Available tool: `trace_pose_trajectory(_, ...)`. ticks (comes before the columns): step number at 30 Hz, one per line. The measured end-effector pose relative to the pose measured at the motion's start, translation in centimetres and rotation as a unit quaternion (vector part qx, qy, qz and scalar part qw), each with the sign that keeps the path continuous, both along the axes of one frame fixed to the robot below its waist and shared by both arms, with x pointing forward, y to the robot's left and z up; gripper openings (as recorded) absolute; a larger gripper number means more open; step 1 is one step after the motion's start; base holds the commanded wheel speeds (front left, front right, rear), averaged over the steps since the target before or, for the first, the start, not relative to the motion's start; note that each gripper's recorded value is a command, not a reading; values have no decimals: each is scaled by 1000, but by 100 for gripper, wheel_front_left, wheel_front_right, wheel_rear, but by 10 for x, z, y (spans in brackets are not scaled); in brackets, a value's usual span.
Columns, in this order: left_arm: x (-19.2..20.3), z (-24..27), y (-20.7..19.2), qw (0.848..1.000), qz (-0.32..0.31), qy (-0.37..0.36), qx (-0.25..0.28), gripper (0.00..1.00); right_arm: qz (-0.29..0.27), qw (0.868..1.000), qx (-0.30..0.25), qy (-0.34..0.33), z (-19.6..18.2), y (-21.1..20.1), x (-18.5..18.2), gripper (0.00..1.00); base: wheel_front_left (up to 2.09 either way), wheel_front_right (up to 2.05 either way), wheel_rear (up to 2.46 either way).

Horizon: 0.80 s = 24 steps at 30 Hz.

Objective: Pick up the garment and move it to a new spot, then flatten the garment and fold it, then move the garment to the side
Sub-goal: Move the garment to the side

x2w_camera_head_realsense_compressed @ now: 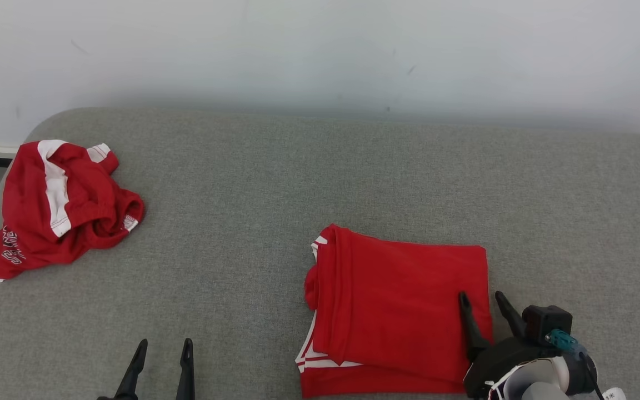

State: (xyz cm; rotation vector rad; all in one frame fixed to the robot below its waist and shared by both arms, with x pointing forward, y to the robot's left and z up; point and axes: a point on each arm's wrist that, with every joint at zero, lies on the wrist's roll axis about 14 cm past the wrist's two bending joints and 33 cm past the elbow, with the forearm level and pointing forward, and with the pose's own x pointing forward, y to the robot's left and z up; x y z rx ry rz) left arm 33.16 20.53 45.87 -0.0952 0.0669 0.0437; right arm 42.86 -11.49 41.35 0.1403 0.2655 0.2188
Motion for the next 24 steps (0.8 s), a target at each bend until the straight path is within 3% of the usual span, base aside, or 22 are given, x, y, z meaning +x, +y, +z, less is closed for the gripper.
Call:
trace_pose_trajectory(13,0,1,-2,1000,-1,-2,-5,100,10,997,36,67,-28,20,-18,100,0,0,0)
trace_pose_trajectory(15,0,1,-2,1000,-1,-3,-6,100,15,997,35,73,-30,24,-18,61,0,0,0)
trace_pose_trajectory(16,1,2,-2,1000,-2,-3,-6,100,17,996,37,74,-30,26,-18,36,0,0,0)
trace_pose_trajectory(17,1,2,-2,1000,-1,-4,-6,100,18,996,38,75,-29,28,-17,20,0,0,0)
trace_pose_trajectory(18,0,2,-2,1000,-1,-4,-6,100,20,996,39,76,-29,29,-16,20,0,0,0)
trace_pose_trajectory(19,0,2,-2,1000,0,-4,-6,100,22,996,39,74,-27,30,-15,0,0,0,0)
trace_pose_trajectory(24,0,2,-2,1000,1,-4,-11,100,18,998,30,58,-18,18,-5,0,0,0,0)
